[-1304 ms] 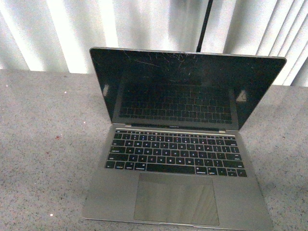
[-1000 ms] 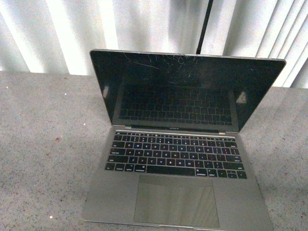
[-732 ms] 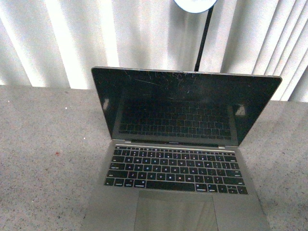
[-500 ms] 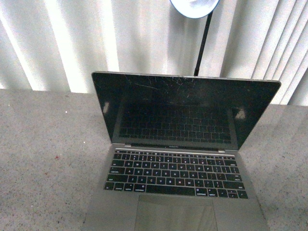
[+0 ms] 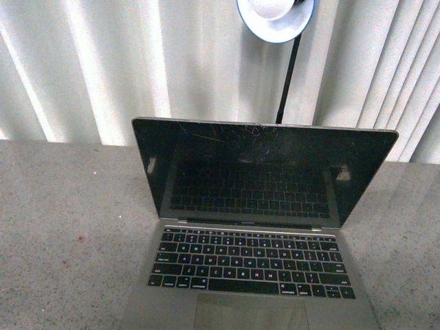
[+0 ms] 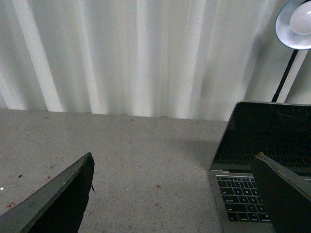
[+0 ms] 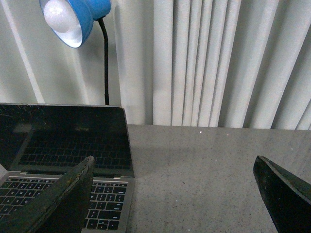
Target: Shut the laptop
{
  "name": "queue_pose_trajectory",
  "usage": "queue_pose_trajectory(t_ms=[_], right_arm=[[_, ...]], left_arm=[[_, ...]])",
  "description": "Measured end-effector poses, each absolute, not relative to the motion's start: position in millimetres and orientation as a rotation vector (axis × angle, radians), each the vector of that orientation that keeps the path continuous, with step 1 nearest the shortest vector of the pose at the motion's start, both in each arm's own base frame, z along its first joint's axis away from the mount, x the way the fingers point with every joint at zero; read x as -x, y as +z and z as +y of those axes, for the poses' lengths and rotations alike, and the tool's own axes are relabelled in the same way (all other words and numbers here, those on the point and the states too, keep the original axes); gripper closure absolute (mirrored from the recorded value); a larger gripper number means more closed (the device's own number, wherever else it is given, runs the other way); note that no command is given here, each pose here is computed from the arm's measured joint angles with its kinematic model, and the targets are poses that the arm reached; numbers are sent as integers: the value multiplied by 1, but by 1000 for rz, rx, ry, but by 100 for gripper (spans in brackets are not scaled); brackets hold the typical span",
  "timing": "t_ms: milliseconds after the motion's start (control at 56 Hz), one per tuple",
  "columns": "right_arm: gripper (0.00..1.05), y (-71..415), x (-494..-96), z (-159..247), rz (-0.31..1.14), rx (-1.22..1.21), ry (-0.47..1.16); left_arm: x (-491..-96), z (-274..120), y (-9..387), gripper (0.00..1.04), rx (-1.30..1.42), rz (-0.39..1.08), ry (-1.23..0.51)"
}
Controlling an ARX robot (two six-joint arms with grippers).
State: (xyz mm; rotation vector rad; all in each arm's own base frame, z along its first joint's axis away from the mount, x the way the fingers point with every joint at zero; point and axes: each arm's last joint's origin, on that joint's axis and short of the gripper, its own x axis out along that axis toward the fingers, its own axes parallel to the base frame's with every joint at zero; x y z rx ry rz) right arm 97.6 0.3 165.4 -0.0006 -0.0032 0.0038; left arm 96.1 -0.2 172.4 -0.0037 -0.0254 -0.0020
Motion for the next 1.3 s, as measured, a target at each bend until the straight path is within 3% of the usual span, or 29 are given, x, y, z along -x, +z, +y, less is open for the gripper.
queue_pose_trajectory(t_ms=[196,321,500,679,875,1018,1304], right_arm=[[7,165,-98,0,-2,0,3],[7,169,-106,-2,343,-111,-79],[7,191,-141,-3,308,-24,19],[7,209,-198,-5,210,184,113],[8,216,-258,9,264,118,215],[35,230,-283,27,232,176,278],[84,226,-324,35,244,389,375]], left_arm=[[-96,0,172,7,8,-20,9],[-107,-1,169,7,174,98,235],[-135,-17,200,7,181,22,5],[-200,-47,234,7,44,-29,-191],[-270,-78,246,7,-59,-32,-296],[-320,-91,244,9,-138,11,-280],[-354,-114,240,59,-299,26,-355]])
